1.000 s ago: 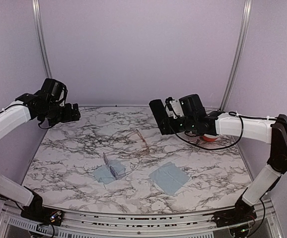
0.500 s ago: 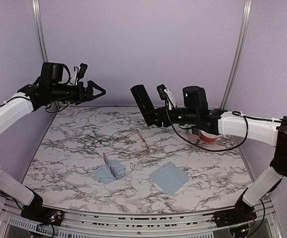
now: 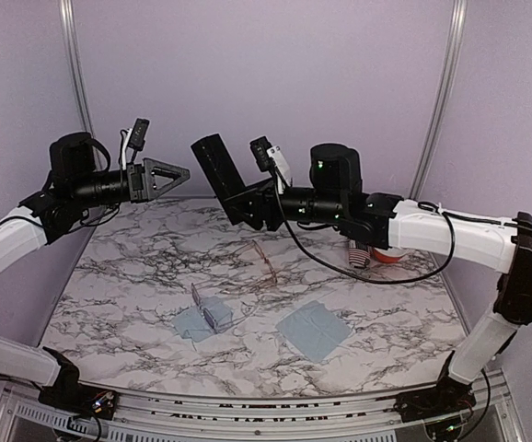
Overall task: Organize the sunglasses
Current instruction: Open the sunglasses case.
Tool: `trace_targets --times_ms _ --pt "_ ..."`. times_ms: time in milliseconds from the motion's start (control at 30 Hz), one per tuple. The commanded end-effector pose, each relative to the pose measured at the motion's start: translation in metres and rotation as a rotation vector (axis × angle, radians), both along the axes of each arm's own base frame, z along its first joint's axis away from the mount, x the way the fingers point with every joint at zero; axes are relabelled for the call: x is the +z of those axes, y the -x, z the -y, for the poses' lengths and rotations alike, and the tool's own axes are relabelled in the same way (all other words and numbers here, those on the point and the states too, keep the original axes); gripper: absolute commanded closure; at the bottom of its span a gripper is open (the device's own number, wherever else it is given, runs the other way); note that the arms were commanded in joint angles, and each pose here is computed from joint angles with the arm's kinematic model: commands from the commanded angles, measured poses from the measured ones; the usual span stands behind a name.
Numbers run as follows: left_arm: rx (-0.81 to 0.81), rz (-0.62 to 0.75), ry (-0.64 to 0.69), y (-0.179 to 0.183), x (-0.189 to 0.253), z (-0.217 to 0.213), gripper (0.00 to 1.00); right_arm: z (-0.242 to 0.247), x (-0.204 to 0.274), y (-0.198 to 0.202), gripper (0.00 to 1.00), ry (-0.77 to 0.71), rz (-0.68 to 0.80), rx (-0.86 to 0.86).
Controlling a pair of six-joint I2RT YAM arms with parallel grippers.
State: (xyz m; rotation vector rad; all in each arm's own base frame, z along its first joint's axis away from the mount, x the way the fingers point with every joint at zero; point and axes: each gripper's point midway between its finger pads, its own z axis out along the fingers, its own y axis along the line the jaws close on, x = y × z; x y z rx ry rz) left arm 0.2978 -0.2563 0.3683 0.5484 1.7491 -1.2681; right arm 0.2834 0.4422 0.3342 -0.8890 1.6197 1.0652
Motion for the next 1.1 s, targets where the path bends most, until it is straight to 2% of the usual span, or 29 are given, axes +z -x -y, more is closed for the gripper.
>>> trace_targets --times_ms 0,333,567,933,1067 --pt "-0.022 0.094 0.102 0.013 0.036 0.000 0.02 -0.014 0.014 -0.008 0.54 0.016 0.094 -0.119" --pt "0.011 0.082 0.113 0.010 0.029 -0.003 0.16 -0.036 0.006 -0.002 0.55 0.060 0.120 -0.138" --pt "0.021 0.087 0.115 0.010 0.028 -0.004 0.32 -0.039 0.003 -0.001 0.55 0.068 0.120 -0.135" --pt "0.029 0.068 0.113 0.006 0.022 -0.003 0.38 -0.045 0.005 0.009 0.56 0.060 0.131 -0.106" --pt "0.031 0.070 0.113 0.006 0.022 -0.003 0.46 -0.046 0.005 0.010 0.56 0.062 0.129 -0.103"
